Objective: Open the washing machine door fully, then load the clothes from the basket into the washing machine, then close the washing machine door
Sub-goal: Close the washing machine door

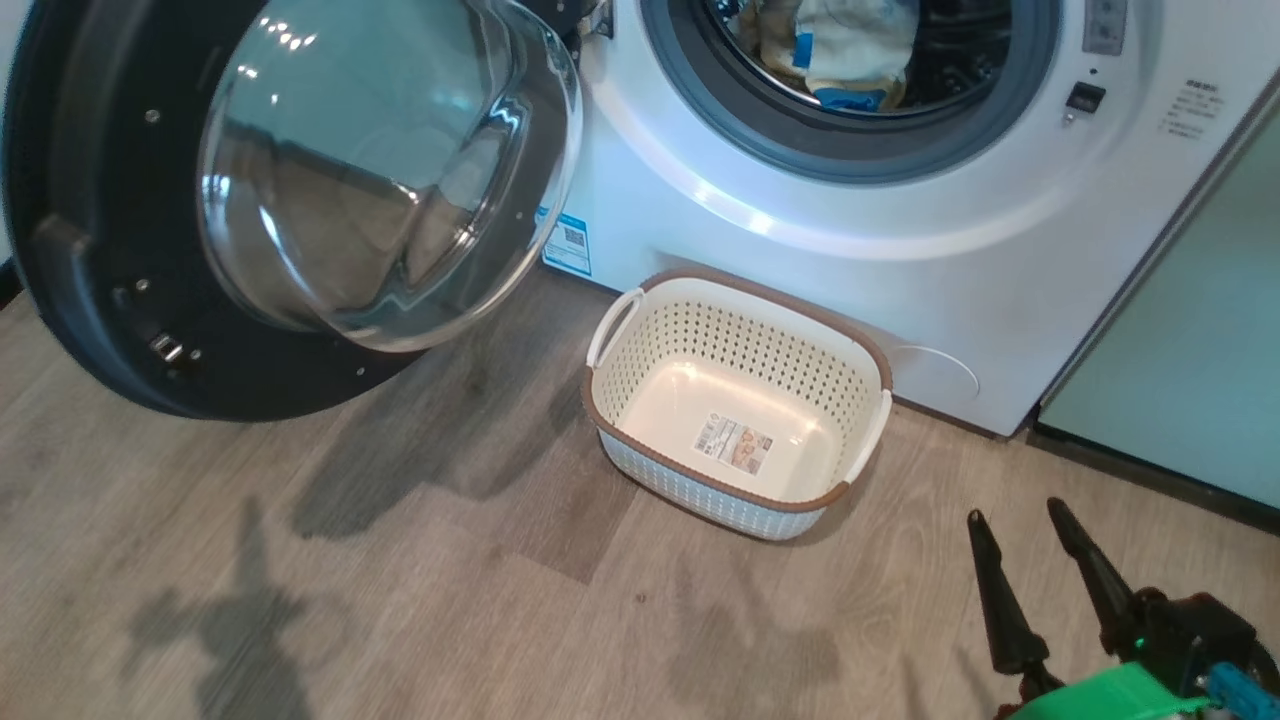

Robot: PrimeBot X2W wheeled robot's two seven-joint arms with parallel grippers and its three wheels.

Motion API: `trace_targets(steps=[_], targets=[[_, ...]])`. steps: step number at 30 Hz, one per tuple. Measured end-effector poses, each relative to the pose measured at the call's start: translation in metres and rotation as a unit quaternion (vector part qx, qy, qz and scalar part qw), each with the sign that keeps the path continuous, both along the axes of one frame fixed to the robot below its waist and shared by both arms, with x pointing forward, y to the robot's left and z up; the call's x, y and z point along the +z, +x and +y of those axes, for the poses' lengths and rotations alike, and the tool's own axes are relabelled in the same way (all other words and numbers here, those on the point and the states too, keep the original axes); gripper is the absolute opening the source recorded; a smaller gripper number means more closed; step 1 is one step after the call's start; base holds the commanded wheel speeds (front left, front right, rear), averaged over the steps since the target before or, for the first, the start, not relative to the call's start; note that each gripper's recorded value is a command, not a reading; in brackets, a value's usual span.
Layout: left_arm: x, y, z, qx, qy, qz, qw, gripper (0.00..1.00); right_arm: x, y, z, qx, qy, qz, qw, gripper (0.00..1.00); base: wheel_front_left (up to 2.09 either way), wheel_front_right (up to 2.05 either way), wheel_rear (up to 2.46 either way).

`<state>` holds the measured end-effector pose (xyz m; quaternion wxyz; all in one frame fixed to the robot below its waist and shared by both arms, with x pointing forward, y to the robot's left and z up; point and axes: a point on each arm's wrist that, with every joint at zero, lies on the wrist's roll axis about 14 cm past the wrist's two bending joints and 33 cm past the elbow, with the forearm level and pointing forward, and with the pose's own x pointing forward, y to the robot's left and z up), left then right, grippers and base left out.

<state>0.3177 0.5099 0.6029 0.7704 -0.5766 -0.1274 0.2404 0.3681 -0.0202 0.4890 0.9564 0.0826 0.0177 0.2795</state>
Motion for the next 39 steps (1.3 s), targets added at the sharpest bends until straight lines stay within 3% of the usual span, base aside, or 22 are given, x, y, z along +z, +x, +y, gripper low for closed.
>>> trace_targets(steps=[12, 26, 39], targets=[[-0.022, 0.034, -0.025, -0.051, -0.004, 0.025, 0.998, 0.00, -0.002, 0.011, -0.009, -0.014, 0.001, 0.000, 1.000, 1.00, 0.00, 0.00, 0.00], [-0.029, 0.039, -0.030, -0.068, -0.007, 0.032, 0.997, 0.00, -0.005, 0.013, -0.011, -0.017, 0.000, 0.005, 1.000, 1.00, 0.00, 0.00, 0.00], [-0.031, 0.040, -0.061, -0.157, -0.045, -0.008, 0.987, 0.00, -0.007, 0.013, -0.007, -0.010, -0.001, 0.008, 1.000, 1.00, 0.00, 0.00, 0.00]])
